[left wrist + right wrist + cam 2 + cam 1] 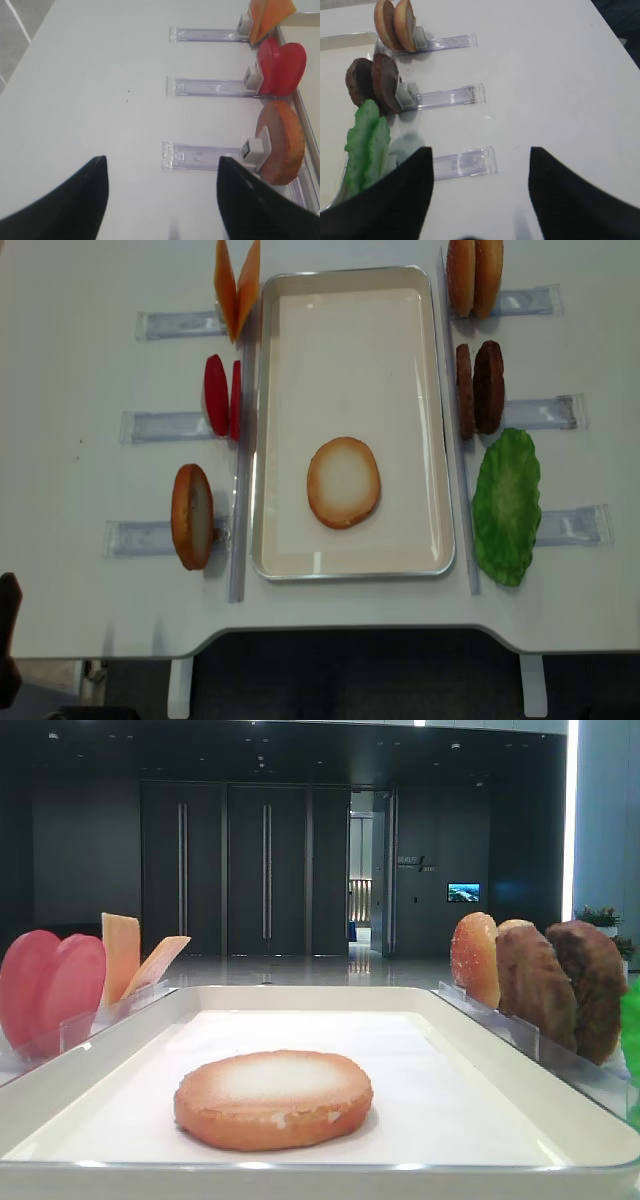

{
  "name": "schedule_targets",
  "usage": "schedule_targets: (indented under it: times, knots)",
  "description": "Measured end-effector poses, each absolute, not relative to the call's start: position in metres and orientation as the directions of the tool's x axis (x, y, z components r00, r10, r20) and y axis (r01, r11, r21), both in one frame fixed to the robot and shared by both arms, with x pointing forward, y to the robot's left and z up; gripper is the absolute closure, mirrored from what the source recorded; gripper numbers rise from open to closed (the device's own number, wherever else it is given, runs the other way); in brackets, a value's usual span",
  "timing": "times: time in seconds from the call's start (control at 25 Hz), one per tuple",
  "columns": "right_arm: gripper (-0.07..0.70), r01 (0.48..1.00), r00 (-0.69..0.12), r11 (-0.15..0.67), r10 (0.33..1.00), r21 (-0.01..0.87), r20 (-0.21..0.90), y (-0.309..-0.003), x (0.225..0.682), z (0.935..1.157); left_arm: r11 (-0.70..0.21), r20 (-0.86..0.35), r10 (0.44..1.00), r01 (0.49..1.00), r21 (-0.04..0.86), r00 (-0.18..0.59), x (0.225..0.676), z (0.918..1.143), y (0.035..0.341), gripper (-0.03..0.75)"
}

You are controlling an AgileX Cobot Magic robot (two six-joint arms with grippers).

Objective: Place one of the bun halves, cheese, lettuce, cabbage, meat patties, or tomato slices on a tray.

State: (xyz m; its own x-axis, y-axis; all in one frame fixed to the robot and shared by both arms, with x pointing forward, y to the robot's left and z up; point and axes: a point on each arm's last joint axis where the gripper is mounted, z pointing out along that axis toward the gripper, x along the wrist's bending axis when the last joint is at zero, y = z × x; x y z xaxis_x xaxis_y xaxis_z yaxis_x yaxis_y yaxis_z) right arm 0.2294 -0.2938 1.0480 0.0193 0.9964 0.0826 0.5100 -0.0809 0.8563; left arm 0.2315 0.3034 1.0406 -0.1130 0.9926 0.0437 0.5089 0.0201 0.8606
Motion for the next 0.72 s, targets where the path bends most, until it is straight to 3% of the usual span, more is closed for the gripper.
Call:
schedule_targets:
  times: [0.72]
  knots:
    - [0.220, 0.510, 0.019, -0.081, 0.996, 0.856, 0.083, -0.2938, 0.2294, 1.0480, 0.020, 0.044, 0.993, 0.509, 0.861, -0.113, 0.2315, 1.0406, 0.3034, 0.198]
